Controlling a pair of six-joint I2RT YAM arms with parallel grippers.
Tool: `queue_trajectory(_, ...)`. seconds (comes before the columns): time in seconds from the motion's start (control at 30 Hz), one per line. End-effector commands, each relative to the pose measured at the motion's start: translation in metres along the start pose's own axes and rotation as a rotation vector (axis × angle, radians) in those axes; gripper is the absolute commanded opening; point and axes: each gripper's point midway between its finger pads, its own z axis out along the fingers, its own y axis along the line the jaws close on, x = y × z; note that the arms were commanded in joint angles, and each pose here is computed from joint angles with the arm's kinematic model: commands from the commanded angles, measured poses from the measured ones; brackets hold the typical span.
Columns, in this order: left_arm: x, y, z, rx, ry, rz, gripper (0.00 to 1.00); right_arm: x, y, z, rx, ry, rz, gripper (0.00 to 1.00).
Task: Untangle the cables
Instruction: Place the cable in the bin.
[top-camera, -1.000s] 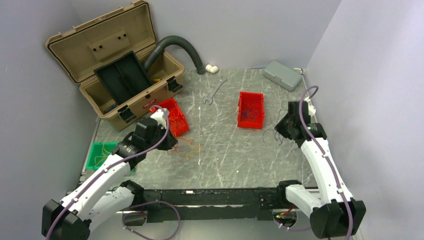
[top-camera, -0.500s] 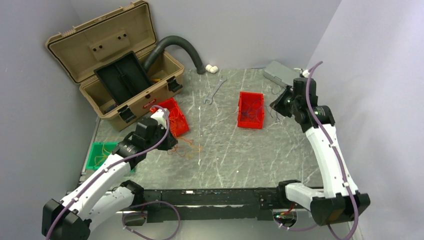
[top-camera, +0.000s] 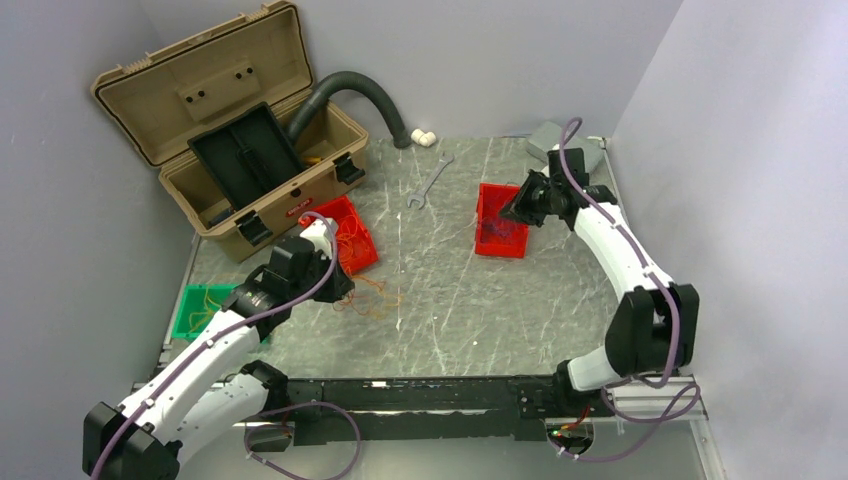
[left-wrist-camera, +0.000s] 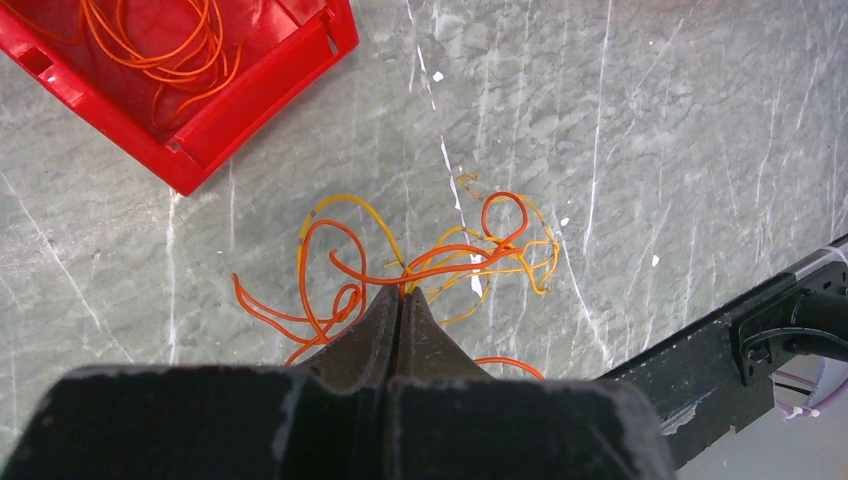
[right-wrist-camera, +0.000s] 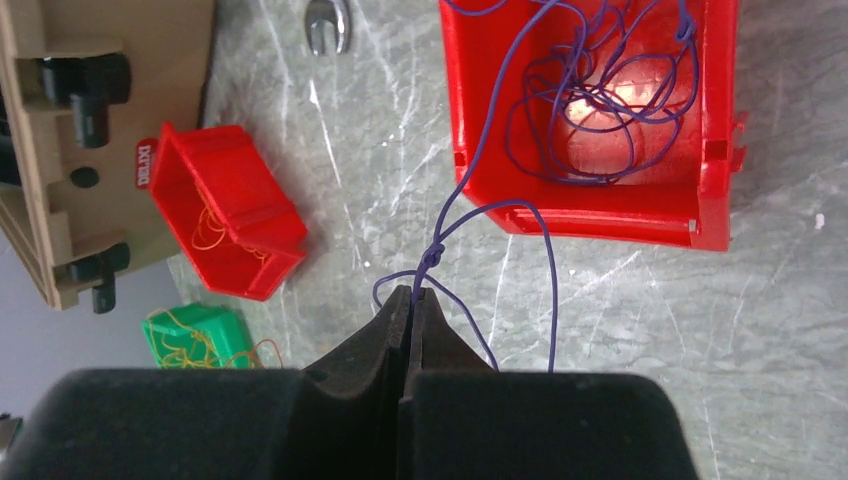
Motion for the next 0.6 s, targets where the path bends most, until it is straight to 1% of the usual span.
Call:
queue_trajectory(0.0, -0.01, -0.009, -0.003, 0.034, -0.027, 0.014, 0.0, -0.007, 0.0, 0.023, -0.031, 0.0, 0.037, 0.0)
queue_trajectory(0.1, -0.011, -0.01, -0.003, 0.035, -0.028, 0.013, 0.0, -0.017, -0.018, 0.042, 0.048, -0.005, 0.069, 0.0)
queue_trajectory(0.33, -0.011, -0.011, 0.001, 0.043, -0.02, 0.012, 0.0, -0.045, -0.035, 0.094, 0.055, 0.017, 0.123, 0.0)
queue_trajectory(0.47, -0.009, -0.01, 0.001, 0.039, -0.018, 0.012, 0.0, -0.062, -0.041, 0.117, 0.088, -0.001, 0.101, 0.0)
queue_trajectory(0.57, -0.009, -0.009, 0.001, 0.034, -0.018, 0.013, 0.0, -0.072, -0.045, 0.129, 0.147, -0.033, 0.041, 0.0)
